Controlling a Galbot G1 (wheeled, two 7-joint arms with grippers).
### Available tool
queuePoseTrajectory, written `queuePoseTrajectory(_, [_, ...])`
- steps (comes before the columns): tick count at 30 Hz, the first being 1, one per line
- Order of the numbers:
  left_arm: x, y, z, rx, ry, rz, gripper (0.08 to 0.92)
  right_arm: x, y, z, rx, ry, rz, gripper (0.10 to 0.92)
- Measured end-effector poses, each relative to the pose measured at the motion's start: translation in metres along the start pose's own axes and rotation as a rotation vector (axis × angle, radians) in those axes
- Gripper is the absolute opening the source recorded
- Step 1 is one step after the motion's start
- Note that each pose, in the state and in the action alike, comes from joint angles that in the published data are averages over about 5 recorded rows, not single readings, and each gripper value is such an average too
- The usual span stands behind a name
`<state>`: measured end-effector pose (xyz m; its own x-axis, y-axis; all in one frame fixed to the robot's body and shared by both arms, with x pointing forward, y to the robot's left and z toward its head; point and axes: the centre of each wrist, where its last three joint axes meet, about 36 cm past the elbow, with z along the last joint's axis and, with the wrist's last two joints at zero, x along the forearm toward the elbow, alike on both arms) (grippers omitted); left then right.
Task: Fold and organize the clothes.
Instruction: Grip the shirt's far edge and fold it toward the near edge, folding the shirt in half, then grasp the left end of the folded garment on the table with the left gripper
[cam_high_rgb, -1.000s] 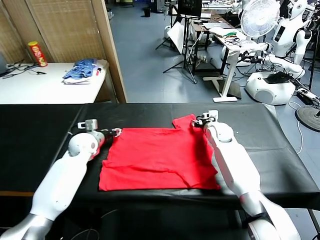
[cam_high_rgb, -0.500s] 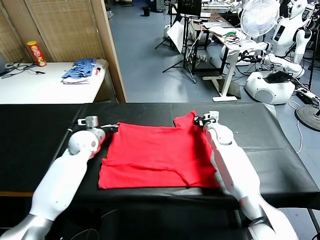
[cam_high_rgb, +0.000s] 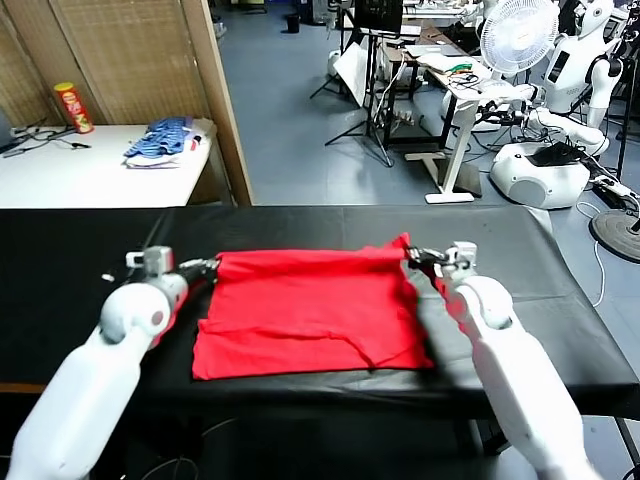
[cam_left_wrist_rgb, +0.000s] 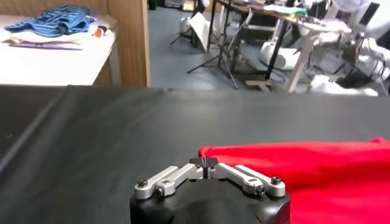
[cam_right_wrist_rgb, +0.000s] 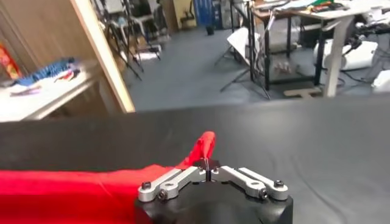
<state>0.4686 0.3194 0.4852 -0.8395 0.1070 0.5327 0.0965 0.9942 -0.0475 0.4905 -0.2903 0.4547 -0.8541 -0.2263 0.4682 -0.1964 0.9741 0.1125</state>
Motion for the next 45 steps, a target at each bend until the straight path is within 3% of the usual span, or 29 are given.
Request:
queuePoseTrajectory(9, [0.042, -0.011, 0.016, -0.05, 0.01, -0.009, 0.126, 0.046, 0.026, 0.014, 0.06, 0.061, 0.003, 0.122])
queuePoseTrajectory(19, [0.073, -0.023, 0.034, -0.1, 0.014, -0.012, 0.126, 0.062, 0.042, 0.032, 0.075, 0.083, -0.023, 0.122])
queuePoseTrajectory(22, [0.075, -0.026, 0.04, -0.101, 0.024, -0.011, 0.126, 0.068, 0.041, 0.034, 0.071, 0.083, -0.035, 0.158])
queuePoseTrajectory(25, [0.077, -0.029, 0.043, -0.101, 0.028, -0.009, 0.129, 0.075, 0.038, 0.032, 0.063, 0.076, -0.053, 0.298])
queuePoseTrajectory(28, [0.08, -0.029, 0.043, -0.106, 0.026, -0.01, 0.208, 0.082, 0.031, 0.023, 0.047, 0.053, -0.058, 0.482])
queuePoseTrajectory(34, [0.084, -0.023, 0.034, -0.102, 0.007, -0.013, 0.537, 0.079, 0.019, 0.006, 0.036, -0.004, 0.021, 0.753])
queuePoseTrajectory(39, [0.075, -0.018, 0.023, -0.024, -0.011, -0.009, 0.763, 0.052, 0.018, 0.004, 0.035, -0.011, 0.071, 0.796])
queuePoseTrajectory(45, [0.049, -0.016, 0.017, 0.073, -0.002, 0.013, 0.797, 0.012, 0.027, 0.011, 0.008, -0.004, 0.077, 0.798])
